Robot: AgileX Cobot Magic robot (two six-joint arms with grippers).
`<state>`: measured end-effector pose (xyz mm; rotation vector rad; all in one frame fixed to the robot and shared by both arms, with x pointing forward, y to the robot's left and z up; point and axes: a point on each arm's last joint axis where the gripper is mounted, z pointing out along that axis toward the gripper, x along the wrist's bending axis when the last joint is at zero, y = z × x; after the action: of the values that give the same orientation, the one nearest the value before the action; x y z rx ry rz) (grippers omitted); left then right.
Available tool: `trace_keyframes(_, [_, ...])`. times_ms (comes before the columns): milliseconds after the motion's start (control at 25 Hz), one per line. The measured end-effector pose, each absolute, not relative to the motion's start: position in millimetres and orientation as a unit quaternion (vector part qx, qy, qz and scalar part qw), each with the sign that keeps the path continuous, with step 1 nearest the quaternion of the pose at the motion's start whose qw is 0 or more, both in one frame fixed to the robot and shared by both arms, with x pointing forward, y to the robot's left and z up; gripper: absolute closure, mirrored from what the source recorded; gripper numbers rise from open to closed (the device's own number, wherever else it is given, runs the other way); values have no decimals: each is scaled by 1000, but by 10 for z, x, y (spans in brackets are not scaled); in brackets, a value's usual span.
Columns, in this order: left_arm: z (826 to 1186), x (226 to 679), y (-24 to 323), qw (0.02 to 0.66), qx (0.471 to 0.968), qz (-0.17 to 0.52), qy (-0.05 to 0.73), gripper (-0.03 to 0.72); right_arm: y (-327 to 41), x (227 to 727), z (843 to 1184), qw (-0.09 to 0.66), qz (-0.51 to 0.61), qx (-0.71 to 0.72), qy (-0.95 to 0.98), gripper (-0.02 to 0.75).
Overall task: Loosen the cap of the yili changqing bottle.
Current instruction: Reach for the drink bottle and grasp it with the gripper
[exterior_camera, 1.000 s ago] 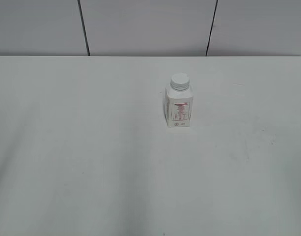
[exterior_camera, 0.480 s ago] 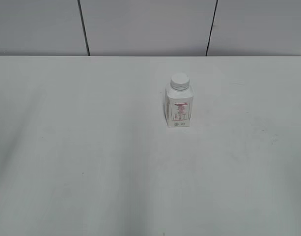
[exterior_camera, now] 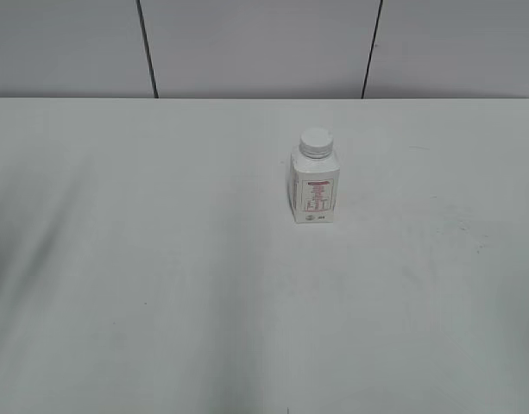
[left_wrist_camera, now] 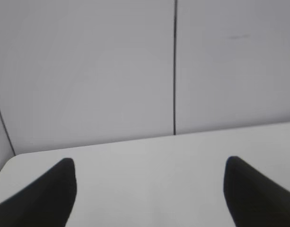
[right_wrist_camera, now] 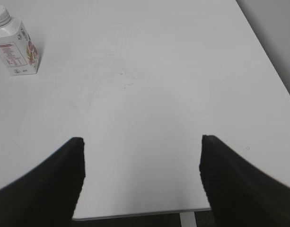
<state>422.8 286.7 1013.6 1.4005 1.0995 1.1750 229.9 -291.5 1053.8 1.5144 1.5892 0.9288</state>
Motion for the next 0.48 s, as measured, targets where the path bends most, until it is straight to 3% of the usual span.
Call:
trace_keyframes(120, [10020,4299,2831,470,605,466,443,125,-2915,2299,10538,370,362,590,619,146])
trace_keyframes(480, [9812,4488,2790,487,605,448,443,148,-2915,2299,10538,370,362,590,619,146])
